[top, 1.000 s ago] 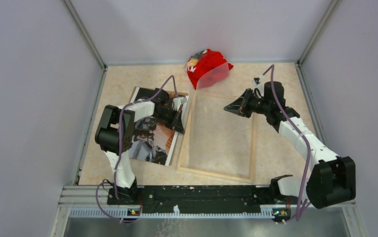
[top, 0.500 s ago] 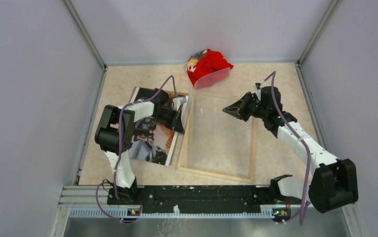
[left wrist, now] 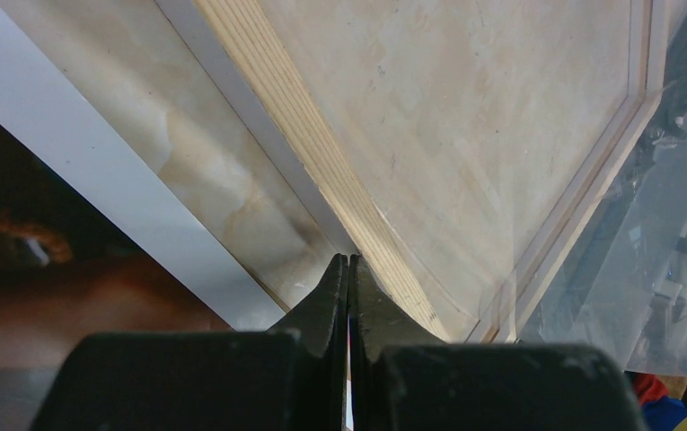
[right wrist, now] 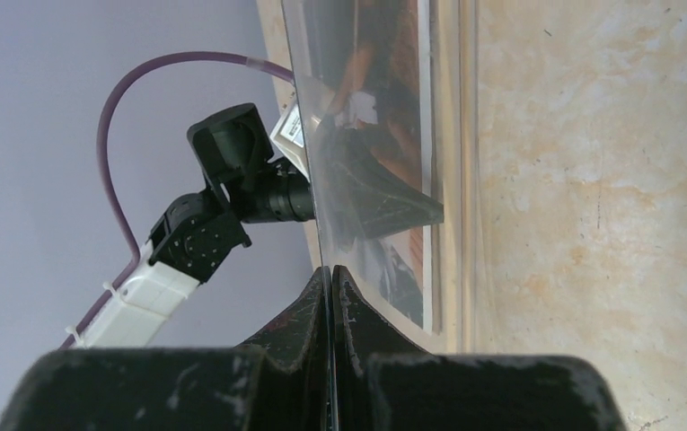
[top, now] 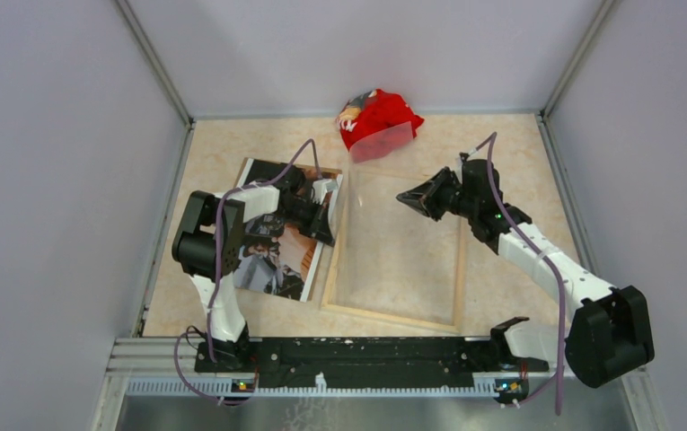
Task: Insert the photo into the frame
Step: Place the photo frame item in the photo frame.
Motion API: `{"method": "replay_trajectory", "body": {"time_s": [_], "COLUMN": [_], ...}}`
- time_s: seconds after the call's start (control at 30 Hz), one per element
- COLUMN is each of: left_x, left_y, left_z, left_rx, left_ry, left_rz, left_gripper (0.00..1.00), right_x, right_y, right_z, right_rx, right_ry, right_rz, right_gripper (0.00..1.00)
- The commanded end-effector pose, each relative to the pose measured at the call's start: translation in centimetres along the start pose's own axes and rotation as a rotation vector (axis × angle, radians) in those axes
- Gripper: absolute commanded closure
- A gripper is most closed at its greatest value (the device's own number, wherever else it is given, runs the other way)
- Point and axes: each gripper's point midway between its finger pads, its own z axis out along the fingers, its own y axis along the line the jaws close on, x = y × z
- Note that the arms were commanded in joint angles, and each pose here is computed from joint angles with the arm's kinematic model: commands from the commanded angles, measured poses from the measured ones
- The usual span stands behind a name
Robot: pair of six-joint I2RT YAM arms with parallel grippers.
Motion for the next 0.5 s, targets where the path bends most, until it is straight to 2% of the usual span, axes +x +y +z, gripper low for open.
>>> {"method": "replay_trajectory", "body": {"time_s": [0.0,0.47], "left_x": [-0.5,-0.7], "left_y": [-0.9,-0.9], "left_z": [-0.5,-0.4], "left_rx": [0.025,0.030], "left_ry": [-0.023,-0.026], "left_rz": [0.032,0.027], "left_gripper": [1.00,1.00], "right_x": [-1.5,-1.9], "right_y": [3.4,5.7], "right_z": [-0.8,-0.6], "right_rx": [-0.068,-0.096], "right_ry": [-0.075,-0.109], "right_rz": [-0.001,0.023], "right_gripper": [1.00,1.00]}}
